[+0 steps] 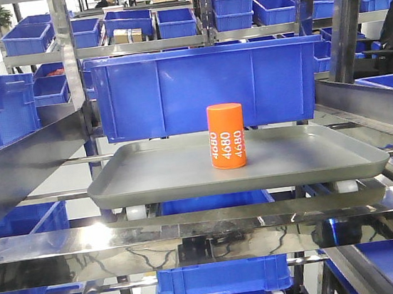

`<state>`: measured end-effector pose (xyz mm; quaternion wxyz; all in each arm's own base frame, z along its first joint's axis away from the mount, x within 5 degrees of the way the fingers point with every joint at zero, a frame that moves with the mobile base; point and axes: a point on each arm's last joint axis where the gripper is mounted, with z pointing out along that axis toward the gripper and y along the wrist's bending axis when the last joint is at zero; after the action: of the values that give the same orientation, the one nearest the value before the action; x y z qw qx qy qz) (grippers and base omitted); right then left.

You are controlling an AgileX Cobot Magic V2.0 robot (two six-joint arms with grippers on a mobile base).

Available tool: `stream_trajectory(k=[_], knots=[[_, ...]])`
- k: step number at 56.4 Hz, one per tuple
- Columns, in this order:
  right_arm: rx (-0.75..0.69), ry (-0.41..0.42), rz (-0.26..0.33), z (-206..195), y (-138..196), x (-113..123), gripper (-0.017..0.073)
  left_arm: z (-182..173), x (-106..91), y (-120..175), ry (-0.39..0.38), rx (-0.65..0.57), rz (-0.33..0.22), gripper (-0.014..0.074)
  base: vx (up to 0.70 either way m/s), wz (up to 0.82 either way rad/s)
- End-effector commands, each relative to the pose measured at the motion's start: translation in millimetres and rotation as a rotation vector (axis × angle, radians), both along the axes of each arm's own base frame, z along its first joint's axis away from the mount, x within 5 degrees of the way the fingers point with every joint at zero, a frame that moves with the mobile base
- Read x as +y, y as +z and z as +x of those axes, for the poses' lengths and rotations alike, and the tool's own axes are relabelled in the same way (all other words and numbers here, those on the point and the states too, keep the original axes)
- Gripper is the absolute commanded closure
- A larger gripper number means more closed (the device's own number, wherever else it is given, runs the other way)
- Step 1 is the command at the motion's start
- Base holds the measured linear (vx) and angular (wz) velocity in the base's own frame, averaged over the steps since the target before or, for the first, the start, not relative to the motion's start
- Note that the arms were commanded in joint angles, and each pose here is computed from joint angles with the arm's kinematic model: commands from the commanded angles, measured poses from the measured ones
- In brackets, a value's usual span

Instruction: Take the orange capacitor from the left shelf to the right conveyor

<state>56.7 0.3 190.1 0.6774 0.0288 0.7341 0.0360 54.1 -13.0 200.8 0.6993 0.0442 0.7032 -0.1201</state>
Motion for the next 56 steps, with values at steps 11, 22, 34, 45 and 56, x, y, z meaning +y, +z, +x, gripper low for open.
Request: stream_trajectory(k=[11,22,34,45,56], knots=[[-0.077,0.004,-0.008,0,4,0,0.0571,-3,0.5,18,-0.005,-0.112,-0.037,0.0600,0.00,0.00],[-0.133,0.009,0.004,0,9,1,0.0571,-3,0.5,18,-0.005,-0.112,-0.037,0.0600,0.00,0.00],[-0.345,0.025,0.112,-8,53,1,0.0571,-2,0.5,18,-0.005,-0.111,-0.037,0.0600,0.00,0.00],[-0.540,0.011,-0.006,-35,148,1,0.0571,-2,0.5,18,-0.005,-0.111,-0.037,0.0600,0.00,0.00],[-0.545,-0.022,-0.103,-23,239,0,0.0571,-2,0.5,18,-0.005,-0.111,-0.037,0.0600,0.00,0.00]])
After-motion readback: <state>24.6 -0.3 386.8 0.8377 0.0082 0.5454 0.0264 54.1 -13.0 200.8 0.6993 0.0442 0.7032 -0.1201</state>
